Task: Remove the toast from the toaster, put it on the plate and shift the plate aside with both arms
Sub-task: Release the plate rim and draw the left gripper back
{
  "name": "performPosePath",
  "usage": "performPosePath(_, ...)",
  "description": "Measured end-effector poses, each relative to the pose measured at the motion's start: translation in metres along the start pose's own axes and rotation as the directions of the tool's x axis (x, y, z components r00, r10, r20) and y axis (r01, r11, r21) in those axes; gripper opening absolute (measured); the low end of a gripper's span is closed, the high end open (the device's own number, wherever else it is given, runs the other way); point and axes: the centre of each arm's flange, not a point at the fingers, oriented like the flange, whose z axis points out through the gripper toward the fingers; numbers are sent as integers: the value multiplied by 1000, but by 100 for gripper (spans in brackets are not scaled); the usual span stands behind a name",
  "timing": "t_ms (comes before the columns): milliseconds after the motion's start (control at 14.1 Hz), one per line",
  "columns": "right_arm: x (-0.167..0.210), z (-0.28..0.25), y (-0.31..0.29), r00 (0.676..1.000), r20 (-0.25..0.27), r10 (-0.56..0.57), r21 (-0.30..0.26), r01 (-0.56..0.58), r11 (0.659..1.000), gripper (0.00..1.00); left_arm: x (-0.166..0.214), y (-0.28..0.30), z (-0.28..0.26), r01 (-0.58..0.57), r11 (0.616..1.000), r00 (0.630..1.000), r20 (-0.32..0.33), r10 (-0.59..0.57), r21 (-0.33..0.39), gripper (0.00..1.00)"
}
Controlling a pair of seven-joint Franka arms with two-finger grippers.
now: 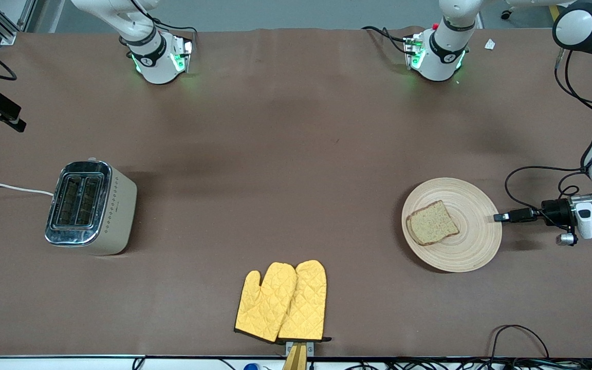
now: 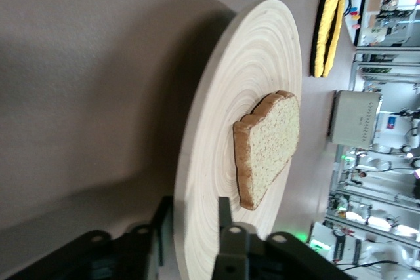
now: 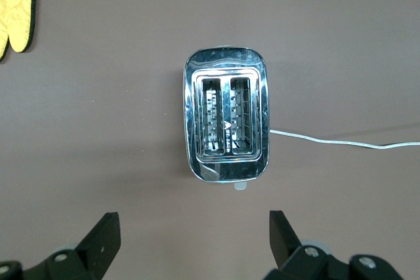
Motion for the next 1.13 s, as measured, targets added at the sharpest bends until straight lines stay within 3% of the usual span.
performPosePath(425,0,0,0,1000,0,0,0,0,1000,100,28,39,-51,-105,976,995,26,101,190,99)
performPosePath(779,0,0,0,1000,0,0,0,0,1000,100,48,115,-58,-148,941,989,64,135,305,100)
performPosePath(1133,0,0,0,1000,1,0,0,0,1000,100,59,274,-45,-130,846,991,74,107,516,100)
